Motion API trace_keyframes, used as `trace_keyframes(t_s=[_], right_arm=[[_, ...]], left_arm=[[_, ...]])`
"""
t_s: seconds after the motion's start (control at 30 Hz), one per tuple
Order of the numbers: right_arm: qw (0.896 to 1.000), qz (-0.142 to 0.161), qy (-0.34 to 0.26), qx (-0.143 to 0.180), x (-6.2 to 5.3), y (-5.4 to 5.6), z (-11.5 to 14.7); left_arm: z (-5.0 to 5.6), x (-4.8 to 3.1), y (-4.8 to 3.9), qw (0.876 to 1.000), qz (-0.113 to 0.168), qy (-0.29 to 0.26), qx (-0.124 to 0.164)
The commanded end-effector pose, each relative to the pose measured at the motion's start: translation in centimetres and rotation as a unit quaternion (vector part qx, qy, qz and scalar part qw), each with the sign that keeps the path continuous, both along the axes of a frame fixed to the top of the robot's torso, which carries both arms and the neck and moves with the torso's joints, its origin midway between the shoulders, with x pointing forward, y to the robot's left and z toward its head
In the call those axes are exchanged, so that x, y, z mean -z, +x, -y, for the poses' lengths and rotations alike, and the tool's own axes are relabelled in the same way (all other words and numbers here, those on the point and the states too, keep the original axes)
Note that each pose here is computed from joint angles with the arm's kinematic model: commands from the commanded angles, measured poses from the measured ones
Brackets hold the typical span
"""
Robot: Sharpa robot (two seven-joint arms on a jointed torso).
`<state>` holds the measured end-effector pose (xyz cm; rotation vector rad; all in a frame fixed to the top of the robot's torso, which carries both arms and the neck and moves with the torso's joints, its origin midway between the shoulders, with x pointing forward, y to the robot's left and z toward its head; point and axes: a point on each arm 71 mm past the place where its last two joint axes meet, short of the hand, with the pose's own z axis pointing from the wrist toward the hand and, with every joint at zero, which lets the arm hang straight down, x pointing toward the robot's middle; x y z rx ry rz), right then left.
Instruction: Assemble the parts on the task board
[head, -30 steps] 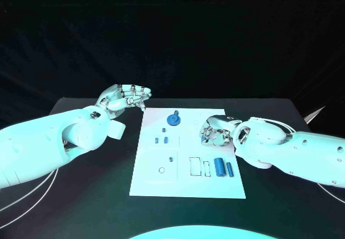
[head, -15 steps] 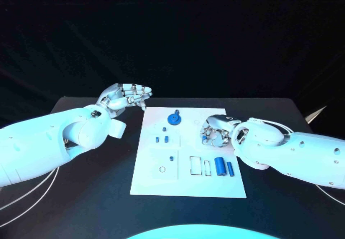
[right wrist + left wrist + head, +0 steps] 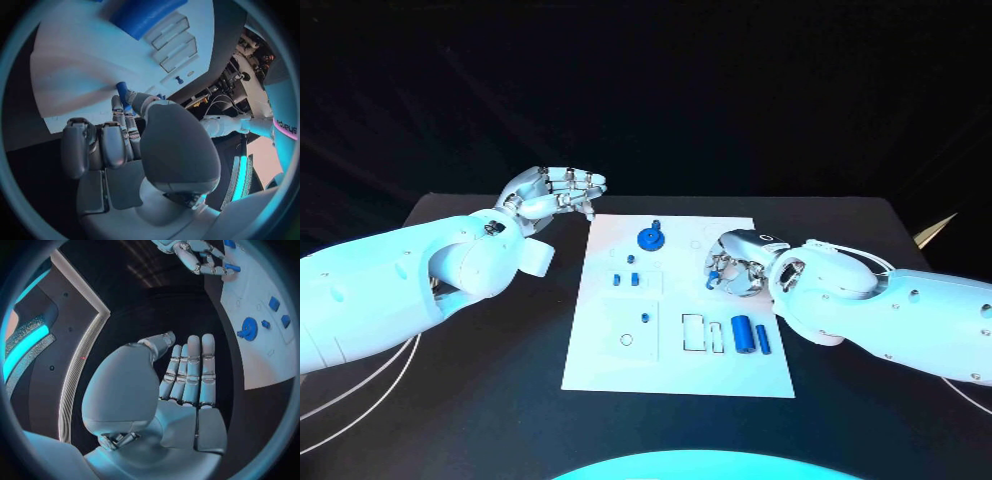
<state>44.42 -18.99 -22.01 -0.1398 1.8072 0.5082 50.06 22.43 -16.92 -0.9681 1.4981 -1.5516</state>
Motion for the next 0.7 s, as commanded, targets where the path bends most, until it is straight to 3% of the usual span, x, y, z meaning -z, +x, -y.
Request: trace_keyframes(t_s=[0.03,0.23,0.47,0.57,0.7], right_arm=[[0.999,0.023,0.024,0.000,-0.8,-0.1,-0.1],[0.998,0.042,0.052,-0.011,-2.6,-0.6,-0.4],[0.995,0.049,0.079,-0.040,-4.1,-2.0,-2.2],[0.994,0.044,0.088,-0.054,-4.0,-2.6,-3.3],[0.991,0.028,0.106,-0.078,-3.0,-3.7,-5.3]], left_arm=[[0.2,-0.11,-0.03,1.000,0.002,-0.007,0.008],[0.3,-0.08,0.00,1.000,0.003,-0.008,0.008],[0.5,-0.02,0.03,1.000,0.002,-0.008,0.009],[0.5,0.00,0.04,1.000,0.002,-0.008,0.009],[0.6,0.01,0.05,1.000,0.002,-0.009,0.010]])
